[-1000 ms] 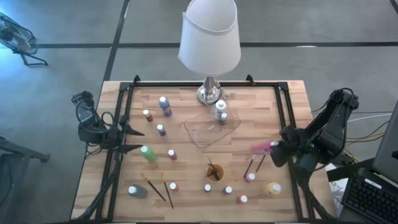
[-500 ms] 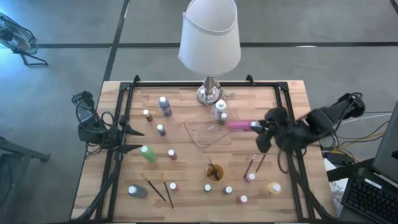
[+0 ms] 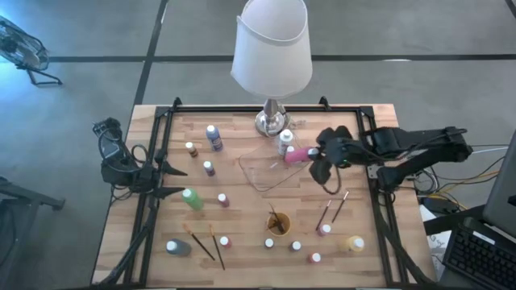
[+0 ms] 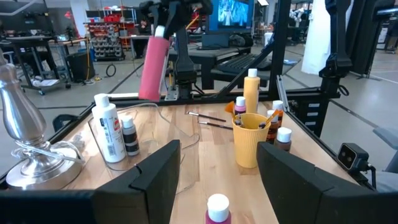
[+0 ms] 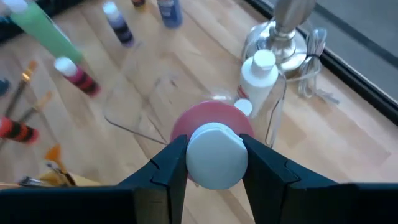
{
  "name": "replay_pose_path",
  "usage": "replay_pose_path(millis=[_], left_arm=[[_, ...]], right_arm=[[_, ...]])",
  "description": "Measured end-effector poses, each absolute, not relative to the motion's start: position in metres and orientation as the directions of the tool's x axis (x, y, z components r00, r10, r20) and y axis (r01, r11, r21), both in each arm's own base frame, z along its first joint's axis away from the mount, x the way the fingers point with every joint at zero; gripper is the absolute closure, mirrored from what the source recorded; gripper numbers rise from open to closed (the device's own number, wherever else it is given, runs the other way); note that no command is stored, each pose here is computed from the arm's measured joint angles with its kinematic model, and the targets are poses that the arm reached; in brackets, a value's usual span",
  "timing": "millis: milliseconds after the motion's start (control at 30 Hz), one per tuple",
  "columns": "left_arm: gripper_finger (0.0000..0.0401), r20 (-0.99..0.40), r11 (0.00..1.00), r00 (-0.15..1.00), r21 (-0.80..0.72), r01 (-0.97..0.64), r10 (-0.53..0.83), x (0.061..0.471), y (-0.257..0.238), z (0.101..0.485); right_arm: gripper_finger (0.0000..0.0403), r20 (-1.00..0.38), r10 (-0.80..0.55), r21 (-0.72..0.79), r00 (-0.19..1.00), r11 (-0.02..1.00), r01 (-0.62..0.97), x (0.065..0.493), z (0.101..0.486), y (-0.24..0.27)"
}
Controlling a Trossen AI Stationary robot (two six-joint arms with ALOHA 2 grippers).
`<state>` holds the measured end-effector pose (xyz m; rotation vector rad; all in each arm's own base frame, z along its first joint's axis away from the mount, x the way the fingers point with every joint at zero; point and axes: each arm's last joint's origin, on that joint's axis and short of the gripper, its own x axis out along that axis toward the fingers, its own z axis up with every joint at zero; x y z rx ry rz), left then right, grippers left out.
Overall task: Pick & Place Paint Supplies
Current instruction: Put the red paint bottle into the transparent bin
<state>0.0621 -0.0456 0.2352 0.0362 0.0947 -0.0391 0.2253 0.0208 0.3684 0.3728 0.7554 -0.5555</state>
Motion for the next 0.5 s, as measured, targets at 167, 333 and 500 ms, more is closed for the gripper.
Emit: replay_pose_path(millis=[167, 333, 500], left_arm=[[0.0183, -0.095, 0.999, 0.995, 0.035, 0.041, -0.037, 0.062, -0.046, 0.235], [0.0183, -0.095, 0.999, 0.995, 0.035, 0.041, -0.037, 0.062, -0.046, 0.235], [0.0183, -0.095, 0.999, 0.995, 0.035, 0.041, -0.037, 0.062, -0.046, 0.235]], right_arm=[[0.0288, -0.772, -0.317, 0.098, 0.551, 0.797, 0.596, 0.240, 0.358, 0.011], [0.0285, -0.789, -0.320, 0.087, 0.524, 0.787, 0.611, 0.248, 0.354, 0.002], [0.0285, -0.818, -0.295, 0.091, 0.494, 0.782, 0.617, 0.255, 0.347, -0.006]])
